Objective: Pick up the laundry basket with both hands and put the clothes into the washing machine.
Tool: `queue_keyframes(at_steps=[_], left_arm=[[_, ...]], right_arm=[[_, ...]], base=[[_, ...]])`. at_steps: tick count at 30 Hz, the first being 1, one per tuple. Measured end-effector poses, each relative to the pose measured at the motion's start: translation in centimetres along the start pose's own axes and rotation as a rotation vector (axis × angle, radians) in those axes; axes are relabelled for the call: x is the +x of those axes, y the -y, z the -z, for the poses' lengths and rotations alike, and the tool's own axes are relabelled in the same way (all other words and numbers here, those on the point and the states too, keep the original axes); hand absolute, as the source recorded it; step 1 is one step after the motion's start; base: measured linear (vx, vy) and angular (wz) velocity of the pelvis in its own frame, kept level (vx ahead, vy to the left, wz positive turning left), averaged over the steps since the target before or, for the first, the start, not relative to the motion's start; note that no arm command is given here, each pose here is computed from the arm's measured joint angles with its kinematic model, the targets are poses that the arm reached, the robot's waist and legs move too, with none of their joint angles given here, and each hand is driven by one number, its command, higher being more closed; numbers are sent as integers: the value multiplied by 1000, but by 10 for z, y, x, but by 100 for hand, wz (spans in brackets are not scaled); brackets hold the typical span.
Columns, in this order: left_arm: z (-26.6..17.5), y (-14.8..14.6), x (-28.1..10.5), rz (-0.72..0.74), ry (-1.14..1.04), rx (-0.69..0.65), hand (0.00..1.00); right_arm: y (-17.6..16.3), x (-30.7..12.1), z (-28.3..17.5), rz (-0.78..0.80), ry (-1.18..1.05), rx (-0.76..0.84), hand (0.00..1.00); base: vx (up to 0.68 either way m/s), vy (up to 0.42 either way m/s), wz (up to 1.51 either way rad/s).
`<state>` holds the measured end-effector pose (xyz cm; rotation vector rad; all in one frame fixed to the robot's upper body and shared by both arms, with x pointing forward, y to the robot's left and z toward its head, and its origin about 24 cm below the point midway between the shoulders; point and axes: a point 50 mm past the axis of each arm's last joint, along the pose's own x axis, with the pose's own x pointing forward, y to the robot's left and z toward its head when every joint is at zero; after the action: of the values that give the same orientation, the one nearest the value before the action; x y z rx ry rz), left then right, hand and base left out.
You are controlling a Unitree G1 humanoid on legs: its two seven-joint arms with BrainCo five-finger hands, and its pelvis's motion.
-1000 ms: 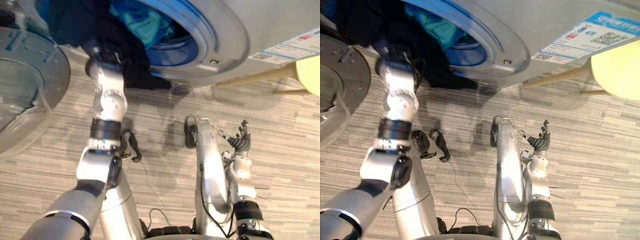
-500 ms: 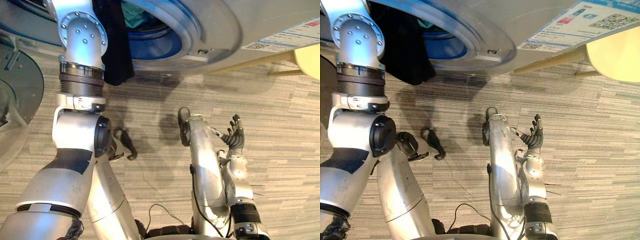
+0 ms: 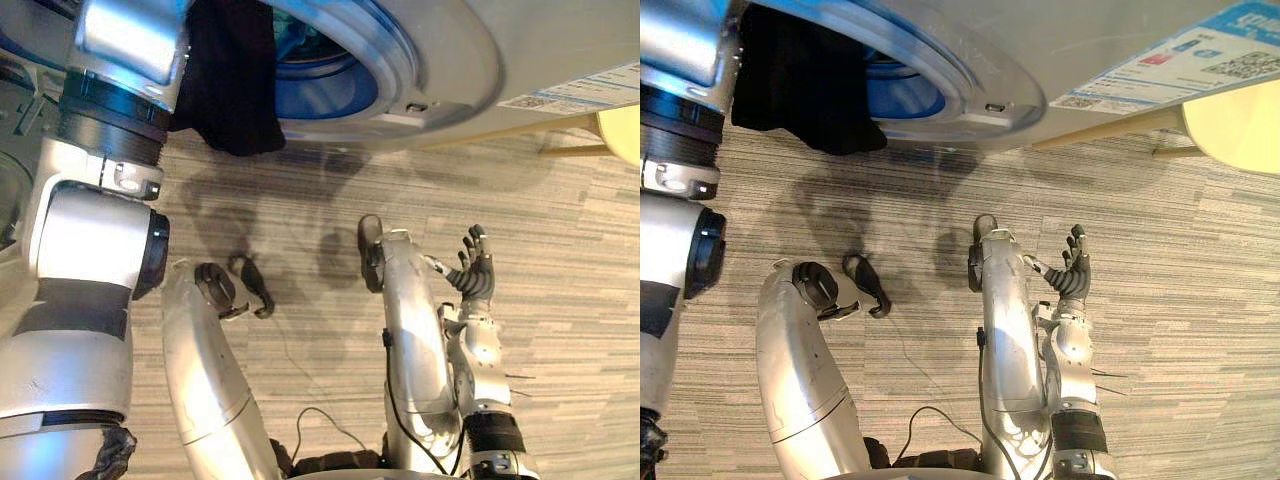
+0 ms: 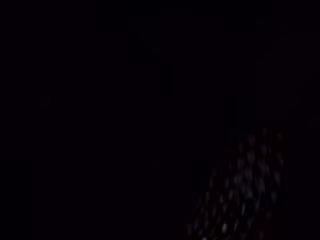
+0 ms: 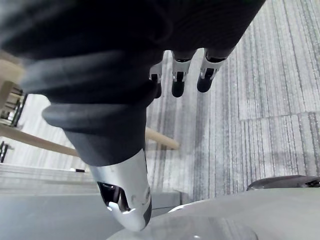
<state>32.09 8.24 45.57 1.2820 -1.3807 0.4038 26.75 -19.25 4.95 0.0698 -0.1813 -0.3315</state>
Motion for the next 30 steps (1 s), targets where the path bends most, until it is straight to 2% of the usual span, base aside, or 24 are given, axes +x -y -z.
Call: queue_keyframes(at_steps=[3, 5, 9, 13, 15, 17, 18, 23, 27, 30], left_arm=[[-3, 22, -8, 130, 53, 146, 0], [1, 25, -9, 165, 33, 142, 0], [8, 25, -9, 202, -37, 44, 0], [23, 14, -10, 120, -157, -110, 0], [33, 11, -15, 69, -240, -229, 0], [44, 11, -25, -10, -350, -415, 0], [46, 10, -28, -35, -370, -458, 0], [57, 16, -83, -252, -546, -761, 0], [54, 27, -133, -324, -653, -847, 0], [40, 45, -178, -325, -766, -909, 0]], right_arm=[[-2, 1, -4, -25, 31, -8, 0], [-3, 1, -5, -41, 36, -10, 0], [-2, -2, -2, -49, 20, -15, 0], [1, -6, 2, -39, -2, -20, 0], [2, -6, 2, -35, -8, -22, 0], [3, -5, 3, -22, -19, -21, 0], [4, -5, 3, -18, -20, -21, 0], [10, -5, 4, 39, -34, -22, 0], [13, -3, 0, 61, -15, -55, 0], [14, 0, -8, 76, 19, -62, 0]], base=[[0, 0, 0], [0, 0, 0], [0, 0, 0], [0, 0, 0], [-1, 1, 6], [3, -4, 18], [12, -9, 12], [27, -18, 12], [20, -33, 10], [24, -55, 19]])
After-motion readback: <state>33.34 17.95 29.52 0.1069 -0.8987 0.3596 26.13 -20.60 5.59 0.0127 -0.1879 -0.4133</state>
